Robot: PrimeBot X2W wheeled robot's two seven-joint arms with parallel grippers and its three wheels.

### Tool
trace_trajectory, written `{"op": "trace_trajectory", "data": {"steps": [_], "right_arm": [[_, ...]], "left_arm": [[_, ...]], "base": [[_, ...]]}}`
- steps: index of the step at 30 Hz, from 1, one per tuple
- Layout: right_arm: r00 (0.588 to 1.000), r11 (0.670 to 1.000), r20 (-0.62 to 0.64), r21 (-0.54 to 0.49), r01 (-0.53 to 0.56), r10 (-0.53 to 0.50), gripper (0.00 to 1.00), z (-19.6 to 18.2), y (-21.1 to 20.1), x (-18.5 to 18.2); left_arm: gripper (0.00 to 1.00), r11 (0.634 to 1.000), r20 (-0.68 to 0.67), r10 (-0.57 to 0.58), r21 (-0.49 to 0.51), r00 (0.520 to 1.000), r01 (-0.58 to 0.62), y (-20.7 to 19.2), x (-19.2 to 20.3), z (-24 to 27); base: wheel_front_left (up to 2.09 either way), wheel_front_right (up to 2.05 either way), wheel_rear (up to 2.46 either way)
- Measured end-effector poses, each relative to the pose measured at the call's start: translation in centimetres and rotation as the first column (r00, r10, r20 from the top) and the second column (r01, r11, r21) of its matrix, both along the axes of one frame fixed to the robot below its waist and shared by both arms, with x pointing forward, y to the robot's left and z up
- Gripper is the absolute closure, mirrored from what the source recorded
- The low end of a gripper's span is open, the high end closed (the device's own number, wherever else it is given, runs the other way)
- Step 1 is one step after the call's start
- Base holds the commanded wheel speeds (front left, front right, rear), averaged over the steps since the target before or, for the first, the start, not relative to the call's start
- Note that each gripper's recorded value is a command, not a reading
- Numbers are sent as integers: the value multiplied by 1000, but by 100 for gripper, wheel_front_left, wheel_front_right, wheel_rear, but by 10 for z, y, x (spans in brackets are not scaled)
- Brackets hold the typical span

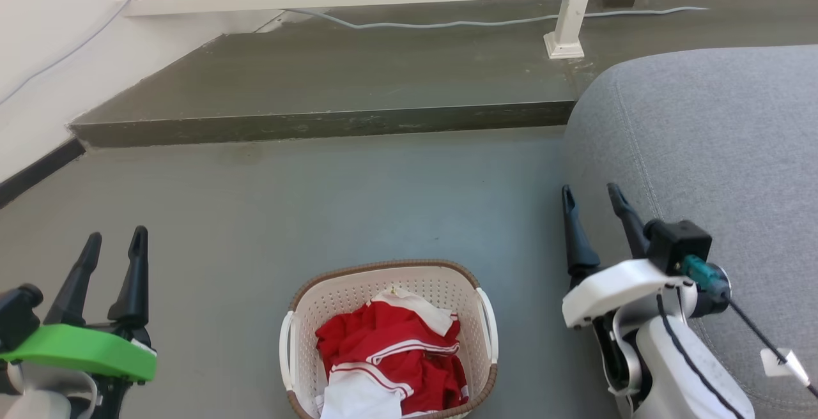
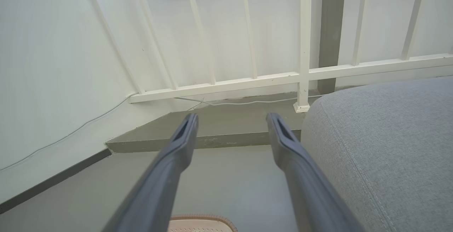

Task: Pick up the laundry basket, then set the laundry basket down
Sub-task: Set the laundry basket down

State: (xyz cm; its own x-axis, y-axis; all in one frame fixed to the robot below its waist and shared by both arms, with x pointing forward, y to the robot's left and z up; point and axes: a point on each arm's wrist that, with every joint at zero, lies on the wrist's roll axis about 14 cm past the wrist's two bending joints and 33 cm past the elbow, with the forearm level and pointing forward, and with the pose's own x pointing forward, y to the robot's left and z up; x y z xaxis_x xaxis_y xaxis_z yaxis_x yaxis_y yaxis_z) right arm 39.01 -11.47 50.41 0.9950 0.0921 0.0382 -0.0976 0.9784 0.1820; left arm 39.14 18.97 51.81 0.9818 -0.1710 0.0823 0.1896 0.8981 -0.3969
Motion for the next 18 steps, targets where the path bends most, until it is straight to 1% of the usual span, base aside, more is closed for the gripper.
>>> {"op": "trace_trajectory", "data": {"steps": [8,14,18], "right_arm": [[1000,1000,10,-23,-13,13,0,-1,5,-9],[1000,999,10,-34,-7,7,0,-2,3,-14],[1000,999,12,-39,-1,2,0,-2,1,-15]], "left_arm": [[0,999,-15,26,26,1000,-26,3,-11,-10],[0,998,-1,35,47,999,-34,4,-9,-8],[0,998,-5,43,37,999,-43,2,-12,-10]], "base": [[0,0,0],[0,0,0],[0,0,0]]}}
